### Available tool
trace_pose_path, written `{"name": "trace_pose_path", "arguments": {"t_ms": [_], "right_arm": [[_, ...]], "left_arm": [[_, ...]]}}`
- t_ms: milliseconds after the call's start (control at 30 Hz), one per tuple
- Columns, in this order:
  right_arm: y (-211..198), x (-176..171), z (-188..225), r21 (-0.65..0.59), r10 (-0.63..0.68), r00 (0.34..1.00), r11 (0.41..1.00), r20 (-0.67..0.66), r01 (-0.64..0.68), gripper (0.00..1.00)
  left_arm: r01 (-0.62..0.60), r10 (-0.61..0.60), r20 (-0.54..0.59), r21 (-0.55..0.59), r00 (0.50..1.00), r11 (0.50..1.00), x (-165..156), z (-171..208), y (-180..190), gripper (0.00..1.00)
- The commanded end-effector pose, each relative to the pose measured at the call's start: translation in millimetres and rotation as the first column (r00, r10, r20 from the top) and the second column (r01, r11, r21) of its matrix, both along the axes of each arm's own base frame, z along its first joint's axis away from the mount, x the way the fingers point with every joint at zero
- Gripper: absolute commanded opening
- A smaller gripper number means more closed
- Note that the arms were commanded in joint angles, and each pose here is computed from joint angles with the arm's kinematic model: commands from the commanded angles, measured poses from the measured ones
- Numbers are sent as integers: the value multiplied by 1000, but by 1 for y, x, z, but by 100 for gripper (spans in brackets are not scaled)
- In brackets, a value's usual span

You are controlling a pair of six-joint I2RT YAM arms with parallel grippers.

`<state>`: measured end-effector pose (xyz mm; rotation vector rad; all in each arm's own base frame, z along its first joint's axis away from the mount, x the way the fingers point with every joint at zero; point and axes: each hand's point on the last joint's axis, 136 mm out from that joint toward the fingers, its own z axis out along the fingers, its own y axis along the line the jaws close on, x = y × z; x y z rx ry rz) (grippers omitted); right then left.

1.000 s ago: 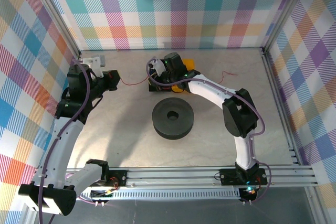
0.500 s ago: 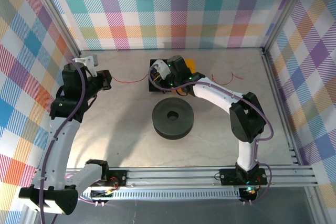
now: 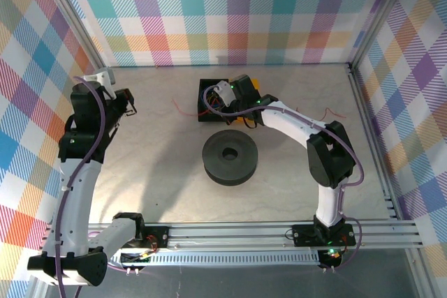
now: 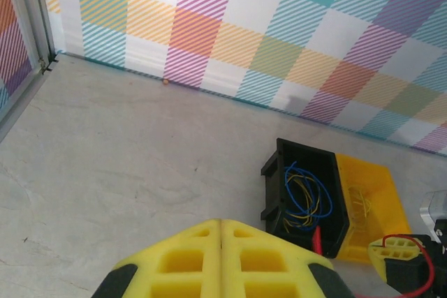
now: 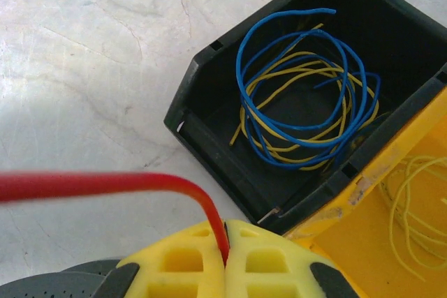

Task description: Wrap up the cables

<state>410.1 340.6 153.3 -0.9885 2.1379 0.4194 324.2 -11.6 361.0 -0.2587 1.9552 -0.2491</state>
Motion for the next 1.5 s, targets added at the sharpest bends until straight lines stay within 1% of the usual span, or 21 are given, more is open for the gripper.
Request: {"name": "trace_pose_path", "arguments": {"t_ms": [0, 33, 100, 133, 200, 233, 400, 667, 700, 733, 833, 867, 933, 1000, 1067, 1133, 1167, 1267, 1333, 1400, 1467], "right_arm": [[4, -4, 8, 14, 8, 1000, 1000, -8, -8, 0], [5, -4, 12, 25, 8, 1000, 1000, -9, -8, 0], [9, -4, 21, 49, 13, 1000, 999, -17, -13, 0], [12, -4, 26, 60, 17, 1000, 998, -15, -16, 0], [17, -5, 33, 76, 26, 999, 997, -20, -24, 0], [20, -5, 37, 81, 30, 999, 996, -19, -29, 0], [36, -13, 48, 93, 63, 998, 994, -14, -61, 0], [51, -22, 52, 113, 87, 996, 990, -23, -83, 0], [52, -22, 52, 114, 87, 996, 990, -24, -83, 0], [52, -21, 54, 117, 85, 996, 990, -22, -82, 0], [53, -20, 56, 119, 82, 996, 990, -19, -79, 0], [53, -19, 57, 118, 79, 997, 990, -16, -77, 0], [52, -18, 58, 115, 75, 997, 991, -14, -72, 0], [53, -16, 57, 112, 71, 997, 991, -14, -69, 0], [54, -16, 56, 110, 72, 997, 991, -17, -70, 0], [53, -16, 53, 106, 71, 997, 992, -22, -68, 0], [53, -15, 52, 102, 67, 997, 993, -22, -65, 0], [46, -14, 44, 62, 51, 999, 997, -15, -50, 0], [38, -12, 37, 15, 37, 999, 999, 4, -37, 0], [28, -9, 27, -38, 22, 1000, 999, 21, -21, 0], [19, -6, 19, -66, 11, 1000, 998, 19, -10, 0]], "left_arm": [[99, -98, 36, -14, 995, 995, -1, 1, -16, 12], [131, -130, 32, -32, 991, 991, -2, -5, -22, 27], [206, -204, 28, -89, 979, 975, -4, -21, -37, 63], [230, -228, 30, -118, 973, 966, -4, -27, -43, 77], [283, -280, 39, -194, 959, 939, -4, -42, -56, 97], [300, -297, 49, -225, 954, 927, -3, -46, -61, 100], [389, -366, 132, -327, 921, 861, 8, -54, -84, 100], [460, -409, 213, -368, 888, 808, 25, -50, -110, 100], [469, -415, 218, -375, 883, 800, 28, -49, -113, 98], [476, -423, 217, -385, 880, 791, 30, -50, -116, 95], [489, -444, 207, -406, 872, 772, 33, -55, -123, 77], [490, -447, 202, -413, 871, 768, 33, -57, -125, 70], [485, -447, 193, -418, 874, 768, 32, -61, -125, 59], [480, -443, 189, -419, 877, 771, 30, -61, -124, 41], [471, -438, 179, -416, 881, 778, 29, -62, -122, 24], [462, -434, 166, -410, 885, 786, 28, -62, -121, 3], [457, -431, 158, -406, 888, 792, 27, -62, -120, 0], [448, -428, 142, -387, 893, 806, 25, -58, -118, 0], [420, -407, 116, -372, 906, 828, 25, -55, -112, 0], [382, -378, 87, -362, 922, 850, 24, -51, -102, 0], [347, -341, 83, -367, 936, 863, 23, -43, -88, 0]]}}
